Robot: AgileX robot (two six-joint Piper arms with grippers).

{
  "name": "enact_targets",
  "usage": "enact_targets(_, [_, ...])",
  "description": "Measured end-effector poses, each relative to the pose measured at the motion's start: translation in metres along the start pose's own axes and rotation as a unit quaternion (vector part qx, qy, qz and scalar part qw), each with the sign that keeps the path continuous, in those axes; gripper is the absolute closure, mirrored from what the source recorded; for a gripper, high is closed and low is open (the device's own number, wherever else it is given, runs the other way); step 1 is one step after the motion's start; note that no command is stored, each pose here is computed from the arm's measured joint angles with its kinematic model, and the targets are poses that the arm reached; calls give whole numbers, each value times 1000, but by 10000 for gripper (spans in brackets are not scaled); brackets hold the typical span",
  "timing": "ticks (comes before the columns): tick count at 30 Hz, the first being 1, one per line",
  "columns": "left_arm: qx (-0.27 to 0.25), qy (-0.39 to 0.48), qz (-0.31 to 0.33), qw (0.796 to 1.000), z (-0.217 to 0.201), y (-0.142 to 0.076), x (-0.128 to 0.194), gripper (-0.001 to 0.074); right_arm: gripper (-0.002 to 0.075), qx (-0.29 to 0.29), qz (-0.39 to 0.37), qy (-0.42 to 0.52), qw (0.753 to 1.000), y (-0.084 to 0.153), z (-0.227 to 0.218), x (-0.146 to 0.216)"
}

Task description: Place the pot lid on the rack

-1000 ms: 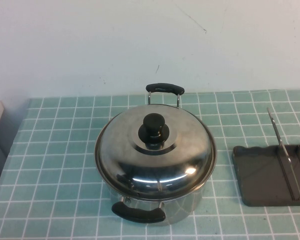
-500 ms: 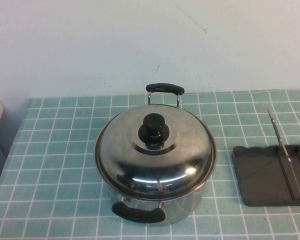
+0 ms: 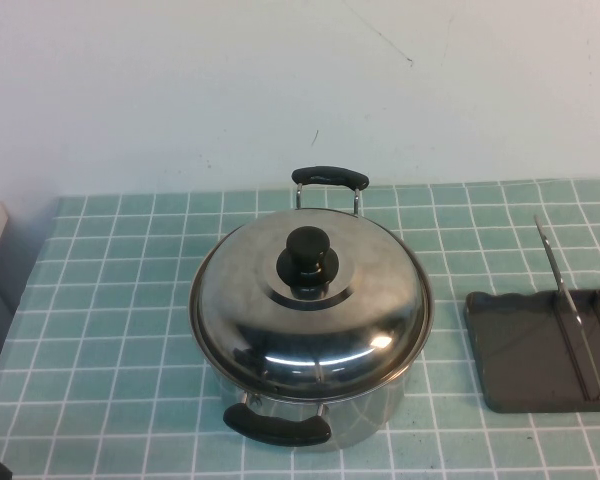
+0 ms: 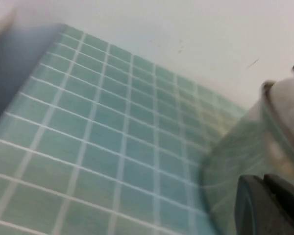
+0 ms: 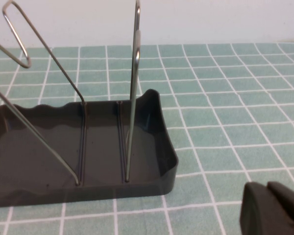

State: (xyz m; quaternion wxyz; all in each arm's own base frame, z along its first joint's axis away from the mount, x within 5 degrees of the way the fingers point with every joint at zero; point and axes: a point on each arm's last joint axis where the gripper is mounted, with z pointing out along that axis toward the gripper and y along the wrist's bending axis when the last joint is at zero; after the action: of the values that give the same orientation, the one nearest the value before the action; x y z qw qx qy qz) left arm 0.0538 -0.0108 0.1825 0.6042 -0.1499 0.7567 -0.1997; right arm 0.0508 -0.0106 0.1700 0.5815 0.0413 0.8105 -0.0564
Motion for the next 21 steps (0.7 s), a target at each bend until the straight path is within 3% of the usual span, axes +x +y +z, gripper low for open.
enact_targets(5, [50, -10, -209, 977, 0, -9, -4, 738, 729, 0, 0, 0, 1000, 0, 0, 0])
enact_targets(12, [63, -19, -258, 964, -1, -10, -6, 738, 729, 0, 0, 0, 1000, 0, 0, 0])
enact_targets(16, [65, -10, -215, 974, -1, -11, -5, 738, 729, 0, 0, 0, 1000, 0, 0, 0])
enact_targets(21, [107, 5, -22, 994, -14, -42, -39, 738, 729, 0, 0, 0, 1000, 0, 0, 0])
